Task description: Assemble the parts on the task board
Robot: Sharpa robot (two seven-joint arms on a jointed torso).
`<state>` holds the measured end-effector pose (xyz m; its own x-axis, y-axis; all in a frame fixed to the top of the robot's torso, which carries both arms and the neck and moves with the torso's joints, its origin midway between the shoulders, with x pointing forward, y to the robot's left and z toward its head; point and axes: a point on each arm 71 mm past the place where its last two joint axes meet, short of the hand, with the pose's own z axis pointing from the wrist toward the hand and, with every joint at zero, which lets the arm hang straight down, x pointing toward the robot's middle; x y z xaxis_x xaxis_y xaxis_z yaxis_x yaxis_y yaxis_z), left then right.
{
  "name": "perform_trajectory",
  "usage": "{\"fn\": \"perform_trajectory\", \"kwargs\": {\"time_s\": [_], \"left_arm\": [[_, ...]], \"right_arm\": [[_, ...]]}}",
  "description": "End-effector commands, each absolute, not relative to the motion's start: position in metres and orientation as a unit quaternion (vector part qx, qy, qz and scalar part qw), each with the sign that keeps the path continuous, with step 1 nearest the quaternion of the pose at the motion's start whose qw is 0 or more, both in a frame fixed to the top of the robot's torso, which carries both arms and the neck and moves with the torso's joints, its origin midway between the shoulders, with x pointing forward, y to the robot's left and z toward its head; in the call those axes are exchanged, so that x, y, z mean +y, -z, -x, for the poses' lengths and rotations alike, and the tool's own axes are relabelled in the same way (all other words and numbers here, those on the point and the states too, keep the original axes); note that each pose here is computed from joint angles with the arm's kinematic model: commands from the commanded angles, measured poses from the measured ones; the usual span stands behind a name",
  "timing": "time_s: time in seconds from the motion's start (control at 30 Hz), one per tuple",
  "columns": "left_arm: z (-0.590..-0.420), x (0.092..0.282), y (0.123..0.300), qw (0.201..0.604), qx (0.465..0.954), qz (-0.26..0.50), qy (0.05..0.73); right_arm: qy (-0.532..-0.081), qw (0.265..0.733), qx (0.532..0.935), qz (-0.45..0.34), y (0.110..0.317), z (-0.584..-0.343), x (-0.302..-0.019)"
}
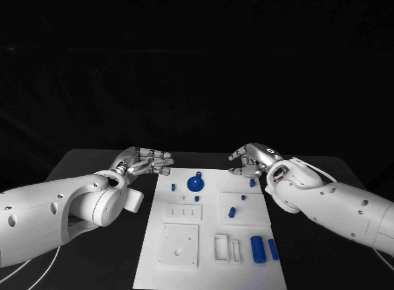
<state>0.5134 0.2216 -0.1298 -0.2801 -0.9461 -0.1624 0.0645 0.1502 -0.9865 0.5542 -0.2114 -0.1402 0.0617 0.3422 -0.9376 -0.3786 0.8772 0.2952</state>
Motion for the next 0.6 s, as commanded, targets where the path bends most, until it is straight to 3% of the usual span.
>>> {"fn": "perform_trajectory", "kwargs": {"time_s": [0.03,0.6], "left_arm": [[-0.515,0.222,0.128,0.470,0.594,0.362,0.543],[-0.518,0.227,0.130,0.471,0.597,0.359,0.540]], "right_arm": [[-0.328,0.700,0.634,-0.003,0.135,-0.548,-0.223],[-0.308,0.676,0.669,-0.033,0.146,-0.553,-0.296]]}}
